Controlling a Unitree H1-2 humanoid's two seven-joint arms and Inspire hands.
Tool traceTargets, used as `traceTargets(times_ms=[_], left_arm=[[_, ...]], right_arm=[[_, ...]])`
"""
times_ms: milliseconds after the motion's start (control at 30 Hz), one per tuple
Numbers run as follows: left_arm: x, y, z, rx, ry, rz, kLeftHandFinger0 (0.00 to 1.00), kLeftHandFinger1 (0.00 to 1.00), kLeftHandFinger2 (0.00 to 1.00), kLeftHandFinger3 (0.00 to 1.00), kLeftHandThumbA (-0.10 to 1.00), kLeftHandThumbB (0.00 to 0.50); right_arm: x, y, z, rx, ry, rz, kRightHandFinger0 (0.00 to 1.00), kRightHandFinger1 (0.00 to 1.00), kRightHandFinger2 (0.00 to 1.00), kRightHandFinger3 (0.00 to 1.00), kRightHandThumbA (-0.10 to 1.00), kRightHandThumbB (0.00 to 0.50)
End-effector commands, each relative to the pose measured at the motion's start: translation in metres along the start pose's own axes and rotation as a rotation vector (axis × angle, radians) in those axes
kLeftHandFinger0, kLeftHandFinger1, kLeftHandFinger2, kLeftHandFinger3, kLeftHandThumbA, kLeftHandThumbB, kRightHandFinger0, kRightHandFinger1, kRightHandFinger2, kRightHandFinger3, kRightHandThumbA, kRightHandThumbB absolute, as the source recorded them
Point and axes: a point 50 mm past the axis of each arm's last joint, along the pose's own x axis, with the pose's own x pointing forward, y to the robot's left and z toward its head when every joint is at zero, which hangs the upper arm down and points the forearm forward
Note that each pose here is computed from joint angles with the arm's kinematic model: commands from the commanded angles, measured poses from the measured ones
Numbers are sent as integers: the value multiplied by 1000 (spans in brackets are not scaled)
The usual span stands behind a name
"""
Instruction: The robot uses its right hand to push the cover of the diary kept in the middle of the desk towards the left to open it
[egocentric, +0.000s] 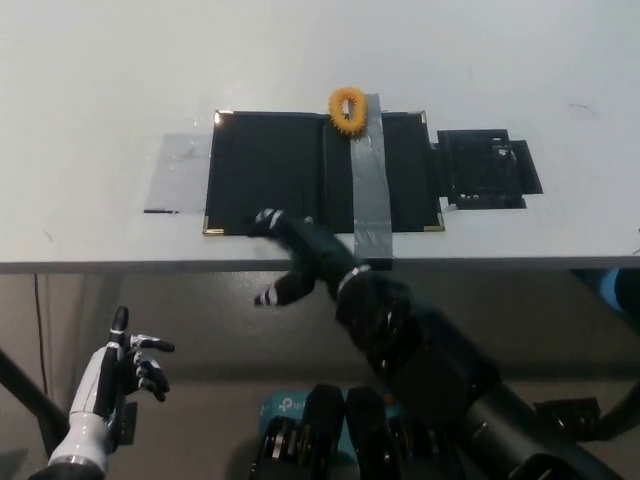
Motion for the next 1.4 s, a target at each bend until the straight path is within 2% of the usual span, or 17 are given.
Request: traceTargets(times_ms=[0,33,100,267,400,533,600,667,767,900,1033,1067,1133,1167,1200,1267,1367], left_arm=[[-3,4,4,-7,-51,10,249,270,251,405,1000,443],[-3,5,2,-13,-49,17,244,261,251,393,1000,432],[-4,3,0,-26,-46,24,206,240,242,383,1000,432],[-9,2,-6,-47,-38,43,193,230,235,392,1000,390],[-14,1,-10,-52,-31,65,169,205,197,373,1000,416],[-16,3,-14,-52,-20,72,163,202,202,414,1000,414],[-17,3,-14,-53,-19,74,155,195,196,414,1000,418],[-16,3,-14,-62,-16,78,150,195,203,400,1000,388],[-19,4,-14,-62,-23,81,126,190,189,388,1000,396],[-20,7,-16,-66,-16,82,108,171,182,398,1000,408],[-22,9,-17,-58,-13,89,125,185,229,425,1000,431],[-23,11,-17,-58,-16,94,114,161,210,406,1000,451],[-23,11,-17,-58,-16,95,112,160,209,404,1000,453],[-23,12,-18,-54,-12,101,113,160,212,401,1000,491],[-23,14,-18,-51,-9,105,108,146,208,399,1000,498],[-23,17,-19,-49,-6,110,109,144,206,395,1000,483],[-25,20,-18,-51,-7,118,122,152,203,388,1000,466]], right_arm=[[1,-29,41,322,-26,91,1000,1000,1000,1000,1000,332],[-2,-49,57,513,-91,59,1000,1000,1000,1000,1000,306],[-7,-75,77,776,-206,9,1000,1000,1000,1000,1000,305],[-22,-119,108,1140,-358,-57,1000,1000,1000,1000,1000,300],[-45,-154,113,1346,-445,-78,1000,1000,1000,1000,1000,289],[-78,-181,100,1457,-530,-127,1000,1000,1000,1000,1000,282],[-84,-183,96,1469,-537,-132,1000,1000,1000,1000,1000,276],[-107,-190,73,1472,-579,-191,1000,1000,1000,1000,1000,269],[-130,-191,47,1448,-627,-277,1000,1000,1000,1000,1000,254],[-168,-193,0,1342,-652,-387,976,1000,1000,1000,1000,278],[-207,-188,-47,1256,-633,-449,978,1000,1000,1000,1000,260],[-226,-185,-70,1206,-601,-512,956,1000,1000,1000,1000,248],[-226,-184,-69,1209,-602,-510,954,1000,1000,1000,1000,246],[-238,-180,-82,1181,-577,-558,904,997,991,1000,1000,238],[-252,-173,-95,1113,-535,-624,862,953,937,1000,1000,227],[-271,-159,-117,1009,-451,-710,811,899,871,944,1000,239],[-282,-142,-138,943,-377,-764,805,880,856,919,1000,226]])
